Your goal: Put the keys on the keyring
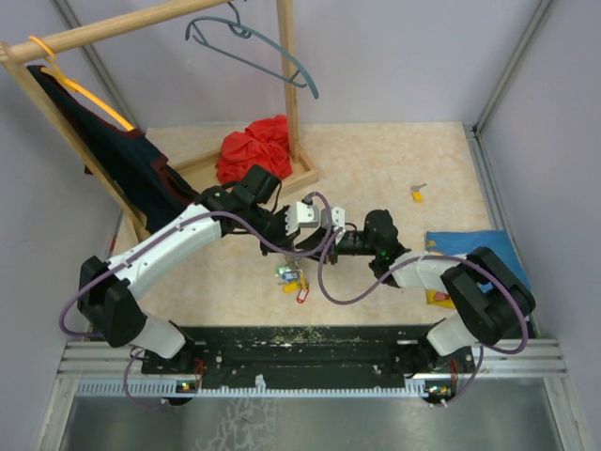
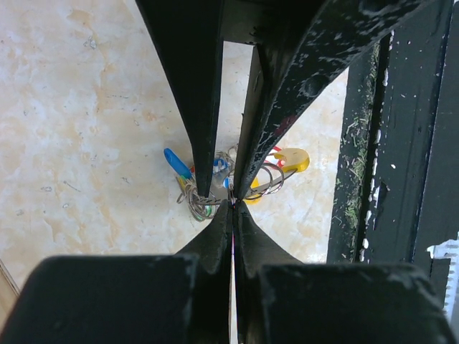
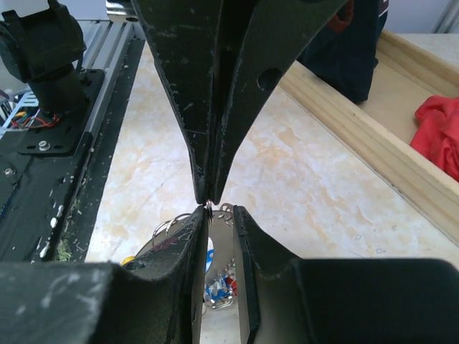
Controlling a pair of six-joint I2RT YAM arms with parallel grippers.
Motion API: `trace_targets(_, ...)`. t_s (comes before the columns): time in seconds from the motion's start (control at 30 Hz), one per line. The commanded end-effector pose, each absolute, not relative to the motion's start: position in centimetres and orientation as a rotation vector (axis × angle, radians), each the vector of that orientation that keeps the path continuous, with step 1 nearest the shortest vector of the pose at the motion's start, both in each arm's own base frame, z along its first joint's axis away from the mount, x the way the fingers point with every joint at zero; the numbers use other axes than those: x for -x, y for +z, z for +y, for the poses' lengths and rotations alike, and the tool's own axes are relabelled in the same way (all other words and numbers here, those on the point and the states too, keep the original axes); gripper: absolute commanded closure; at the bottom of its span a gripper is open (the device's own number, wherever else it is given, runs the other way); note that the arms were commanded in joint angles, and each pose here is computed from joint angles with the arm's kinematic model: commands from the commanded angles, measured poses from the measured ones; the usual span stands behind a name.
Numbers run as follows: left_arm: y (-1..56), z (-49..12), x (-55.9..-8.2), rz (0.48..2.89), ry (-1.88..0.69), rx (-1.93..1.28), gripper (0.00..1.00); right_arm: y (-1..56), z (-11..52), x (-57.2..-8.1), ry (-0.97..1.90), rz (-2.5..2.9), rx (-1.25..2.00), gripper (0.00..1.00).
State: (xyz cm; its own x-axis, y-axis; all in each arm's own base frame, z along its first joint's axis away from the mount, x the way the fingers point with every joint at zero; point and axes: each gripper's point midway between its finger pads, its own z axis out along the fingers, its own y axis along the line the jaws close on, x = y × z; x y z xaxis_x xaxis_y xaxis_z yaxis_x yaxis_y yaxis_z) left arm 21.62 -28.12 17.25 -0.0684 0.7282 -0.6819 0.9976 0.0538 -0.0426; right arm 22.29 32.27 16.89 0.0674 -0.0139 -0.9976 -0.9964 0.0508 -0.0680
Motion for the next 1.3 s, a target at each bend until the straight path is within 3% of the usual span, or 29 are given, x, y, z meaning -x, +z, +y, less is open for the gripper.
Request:
trace_targets(0.0,18.5,-28.9,-21.3,1.777,-0.754,-1.746,1.00,18.1,32.8,-22.9,1.124,1.132,1.221,0.80)
trace_targets(0.27,18.4,-29.1,-21.0,1.765,-0.769,-1.759,1.00,17.6,32.9,-22.9,1.140,1.142,1.217,0.87)
trace_targets(0.63,17.9,-29.4,-21.0,1.778,-0.776,-1.772,1.00,18.7,32.9,-22.2,1.176,1.104,1.212,0.87)
trace_targets(0.8,18.1,-29.5,-21.0,1.770,-0.765,-1.769,1.00,18.3,32.9,-22.5,1.172,1.129,1.201,1.00)
trace_targets(0.83,18.2,-29.4,-21.2,1.772,-0.751,-1.757,0.98,18.3,32.9,-22.6,1.167,1.134,1.194,1.00)
trace_targets(0.97,19.5,-29.4,-22.7,1.754,-0.669,-1.621,0.70,18.7,32.8,-22.8,1.152,1.131,1.168,1.00)
trace_targets(1.27,22.2,-29.5,-23.0,1.525,-0.737,-1.169,0.55,18.9,32.5,-23.3,1.143,1.142,1.093,1.00)
